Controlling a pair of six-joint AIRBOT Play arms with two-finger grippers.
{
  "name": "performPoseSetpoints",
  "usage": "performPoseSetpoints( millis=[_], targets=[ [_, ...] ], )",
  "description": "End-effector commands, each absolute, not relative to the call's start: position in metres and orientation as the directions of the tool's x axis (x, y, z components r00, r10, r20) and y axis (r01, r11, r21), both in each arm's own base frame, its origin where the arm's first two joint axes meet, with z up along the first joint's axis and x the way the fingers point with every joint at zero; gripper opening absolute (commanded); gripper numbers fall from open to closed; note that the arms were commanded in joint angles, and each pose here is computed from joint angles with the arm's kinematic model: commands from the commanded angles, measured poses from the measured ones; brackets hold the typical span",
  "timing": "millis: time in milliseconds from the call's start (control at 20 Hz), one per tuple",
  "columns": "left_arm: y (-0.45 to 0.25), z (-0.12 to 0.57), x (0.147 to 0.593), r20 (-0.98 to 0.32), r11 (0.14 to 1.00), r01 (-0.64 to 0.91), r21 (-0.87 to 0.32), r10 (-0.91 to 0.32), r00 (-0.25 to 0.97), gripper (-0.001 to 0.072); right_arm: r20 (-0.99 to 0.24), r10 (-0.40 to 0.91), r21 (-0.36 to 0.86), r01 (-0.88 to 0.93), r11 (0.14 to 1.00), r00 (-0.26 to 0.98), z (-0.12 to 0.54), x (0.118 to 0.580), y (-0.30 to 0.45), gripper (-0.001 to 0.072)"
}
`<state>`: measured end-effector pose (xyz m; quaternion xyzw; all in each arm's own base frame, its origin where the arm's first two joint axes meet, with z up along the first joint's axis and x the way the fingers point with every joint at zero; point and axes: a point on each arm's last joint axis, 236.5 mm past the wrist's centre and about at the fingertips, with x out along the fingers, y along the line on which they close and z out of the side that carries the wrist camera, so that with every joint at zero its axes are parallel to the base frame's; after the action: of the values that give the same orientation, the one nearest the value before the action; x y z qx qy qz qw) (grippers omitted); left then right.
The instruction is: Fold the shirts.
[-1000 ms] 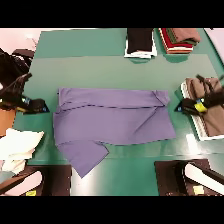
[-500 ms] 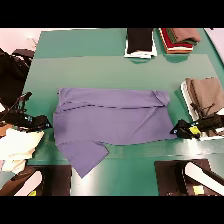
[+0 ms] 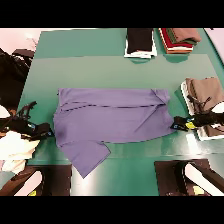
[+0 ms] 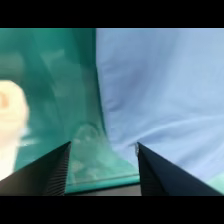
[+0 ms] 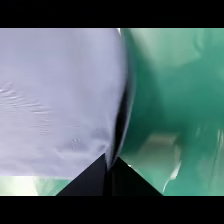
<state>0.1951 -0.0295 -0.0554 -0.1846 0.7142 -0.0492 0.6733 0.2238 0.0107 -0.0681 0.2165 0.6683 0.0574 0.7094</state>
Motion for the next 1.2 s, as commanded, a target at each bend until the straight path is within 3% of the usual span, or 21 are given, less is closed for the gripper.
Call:
performPoseSetpoints(
  millis=[0, 150, 350, 600, 900, 1150],
  targets=[
    [-0.048, -0.074, 0.176, -0.914, 0.893, -0.253, -0.372, -0.399, -0.066, 0.049, -0.922, 0.348, 0.376, 0.179, 0.909, 0.17, -0.046, 0.239, 0.008, 0.0021],
    [-0.06, -0.079, 0.169, -0.894, 0.872, -0.27, -0.408, -0.441, -0.073, 0.0489, -0.921, 0.354, 0.38, 0.173, 0.909, 0.166, -0.04, 0.244, 0.008, 0.0021],
    [-0.078, -0.082, 0.17, -0.902, 0.898, -0.173, -0.404, -0.422, -0.087, 0.0489, -0.917, 0.381, 0.397, 0.18, 0.9, 0.116, -0.042, 0.242, 0.01, 0.0021],
    [-0.091, -0.08, 0.143, -0.896, 0.919, -0.094, -0.384, -0.395, -0.204, 0.049, -0.918, 0.364, 0.388, 0.166, 0.907, 0.155, -0.034, 0.245, 0.009, 0.0021],
    [-0.088, -0.083, 0.152, -0.909, 0.923, -0.113, -0.368, -0.383, -0.166, 0.0489, -0.916, 0.347, 0.379, 0.148, 0.914, 0.202, -0.023, 0.247, 0.008, 0.0021],
    [-0.105, -0.093, 0.142, -0.875, 0.888, -0.175, -0.425, -0.452, -0.17, 0.0473, -0.915, 0.349, 0.381, 0.148, 0.913, 0.2, -0.022, 0.247, 0.008, 0.0021]
  ],
)
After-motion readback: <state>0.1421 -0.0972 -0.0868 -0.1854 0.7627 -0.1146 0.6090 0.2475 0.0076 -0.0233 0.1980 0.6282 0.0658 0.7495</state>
